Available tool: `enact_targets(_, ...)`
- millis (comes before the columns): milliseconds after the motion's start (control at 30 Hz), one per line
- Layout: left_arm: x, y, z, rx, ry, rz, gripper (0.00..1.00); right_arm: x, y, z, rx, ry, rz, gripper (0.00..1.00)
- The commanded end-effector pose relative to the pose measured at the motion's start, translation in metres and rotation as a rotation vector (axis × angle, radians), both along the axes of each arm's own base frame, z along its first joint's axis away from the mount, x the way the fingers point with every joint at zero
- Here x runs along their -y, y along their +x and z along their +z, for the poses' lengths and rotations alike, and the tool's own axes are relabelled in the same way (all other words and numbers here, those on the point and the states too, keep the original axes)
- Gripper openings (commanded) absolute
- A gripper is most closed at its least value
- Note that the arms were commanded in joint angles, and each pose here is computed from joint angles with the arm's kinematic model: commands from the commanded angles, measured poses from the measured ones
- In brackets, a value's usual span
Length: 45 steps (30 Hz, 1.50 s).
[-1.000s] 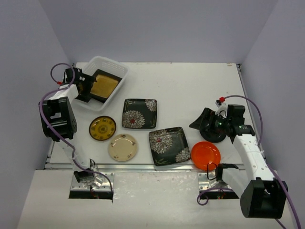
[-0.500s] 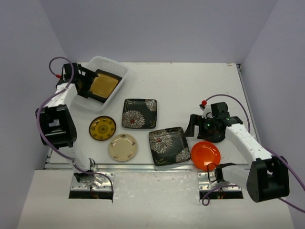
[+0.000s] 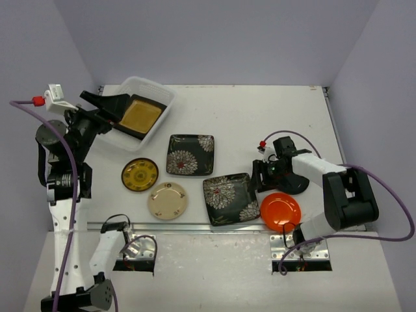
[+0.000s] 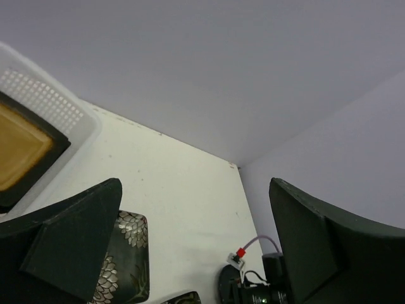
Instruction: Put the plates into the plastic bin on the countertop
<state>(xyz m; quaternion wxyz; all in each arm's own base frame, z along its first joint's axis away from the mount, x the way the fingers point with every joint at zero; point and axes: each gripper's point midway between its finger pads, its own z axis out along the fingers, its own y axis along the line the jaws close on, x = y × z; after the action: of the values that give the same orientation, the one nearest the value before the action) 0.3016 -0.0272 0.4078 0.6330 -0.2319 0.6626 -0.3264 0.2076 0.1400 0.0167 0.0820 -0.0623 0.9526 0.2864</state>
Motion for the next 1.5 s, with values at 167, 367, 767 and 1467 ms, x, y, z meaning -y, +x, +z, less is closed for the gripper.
enact_targets(167, 0.045, -0.016, -0.099, -0.178, 0.152, -0.303, 1.0, -0.019, 0.011, -0.024, -0.047, 0.1, 0.066, 0.4)
enact_targets(367, 0.062, -0.023, -0.139, -0.243, 0.173, -0.404, 1.0, -0.019, 0.011, -0.034, -0.071, 0.103, 0.03, 0.0)
enact_targets(767, 0.124, -0.049, -0.199, -0.33, 0.076, -0.662, 1.0, -0.042, 0.011, 0.055, 0.124, 0.333, 0.081, 0.0)
enact_targets(1467, 0.226, -0.058, -0.255, -0.436, 0.137, -0.922, 0.38, -0.077, 0.014, 0.175, 0.262, 0.733, 0.19, 0.0)
